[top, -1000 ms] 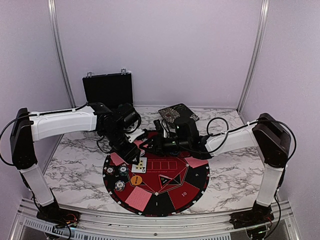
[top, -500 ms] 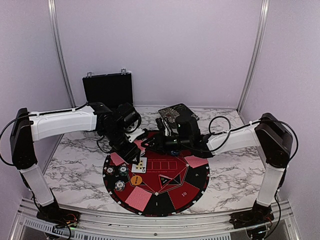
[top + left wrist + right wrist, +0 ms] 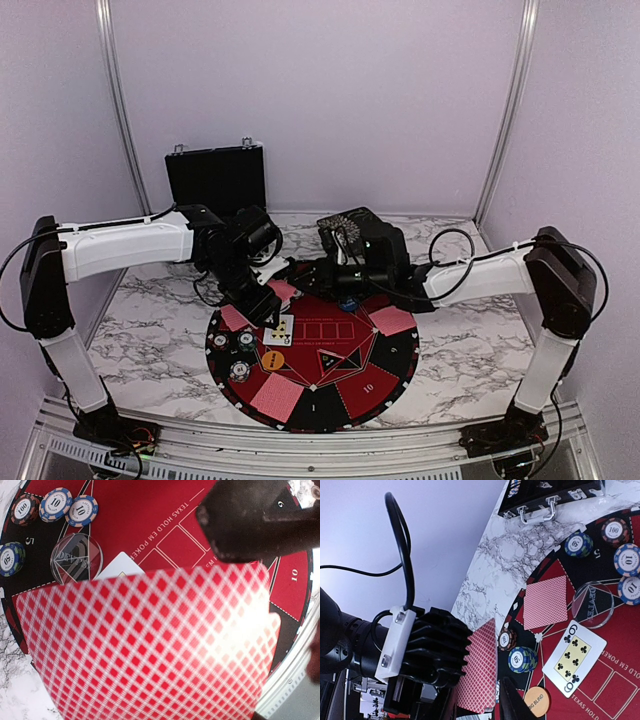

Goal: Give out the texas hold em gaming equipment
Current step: Pick up the poker card from the face-down deck piles.

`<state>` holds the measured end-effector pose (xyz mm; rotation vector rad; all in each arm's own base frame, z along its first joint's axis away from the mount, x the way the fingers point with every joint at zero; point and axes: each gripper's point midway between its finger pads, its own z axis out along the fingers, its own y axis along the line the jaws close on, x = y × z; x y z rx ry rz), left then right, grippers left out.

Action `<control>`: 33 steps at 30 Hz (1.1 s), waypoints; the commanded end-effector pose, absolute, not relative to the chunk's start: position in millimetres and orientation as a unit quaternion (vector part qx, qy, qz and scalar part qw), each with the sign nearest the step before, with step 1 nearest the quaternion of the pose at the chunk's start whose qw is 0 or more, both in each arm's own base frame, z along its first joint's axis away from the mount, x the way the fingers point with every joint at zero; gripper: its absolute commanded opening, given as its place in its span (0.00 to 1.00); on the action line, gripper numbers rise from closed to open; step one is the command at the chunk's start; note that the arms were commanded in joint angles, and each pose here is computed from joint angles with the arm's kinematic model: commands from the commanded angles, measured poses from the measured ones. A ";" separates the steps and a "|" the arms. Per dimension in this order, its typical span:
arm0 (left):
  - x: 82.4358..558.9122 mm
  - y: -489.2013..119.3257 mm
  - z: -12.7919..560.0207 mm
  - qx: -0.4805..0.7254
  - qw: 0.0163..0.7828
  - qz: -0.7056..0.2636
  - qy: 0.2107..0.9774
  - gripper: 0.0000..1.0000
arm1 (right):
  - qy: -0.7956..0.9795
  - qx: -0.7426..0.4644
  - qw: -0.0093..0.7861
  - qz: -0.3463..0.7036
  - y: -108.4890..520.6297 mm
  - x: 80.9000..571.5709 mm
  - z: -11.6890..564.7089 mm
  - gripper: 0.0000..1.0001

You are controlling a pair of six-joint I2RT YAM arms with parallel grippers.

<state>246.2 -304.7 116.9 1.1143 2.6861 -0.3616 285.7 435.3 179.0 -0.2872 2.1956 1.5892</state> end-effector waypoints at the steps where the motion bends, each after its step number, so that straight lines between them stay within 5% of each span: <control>1: 247.1 -306.7 128.0 0.381 0.110 -0.128 0.909 0.34 | 0.782 -0.094 0.223 0.574 428.5 290.1 190.0 0.27; 33: 248.4 -306.1 124.9 0.381 0.109 -0.123 0.910 0.34 | 0.782 -0.100 0.192 0.584 437.1 275.9 178.8 0.11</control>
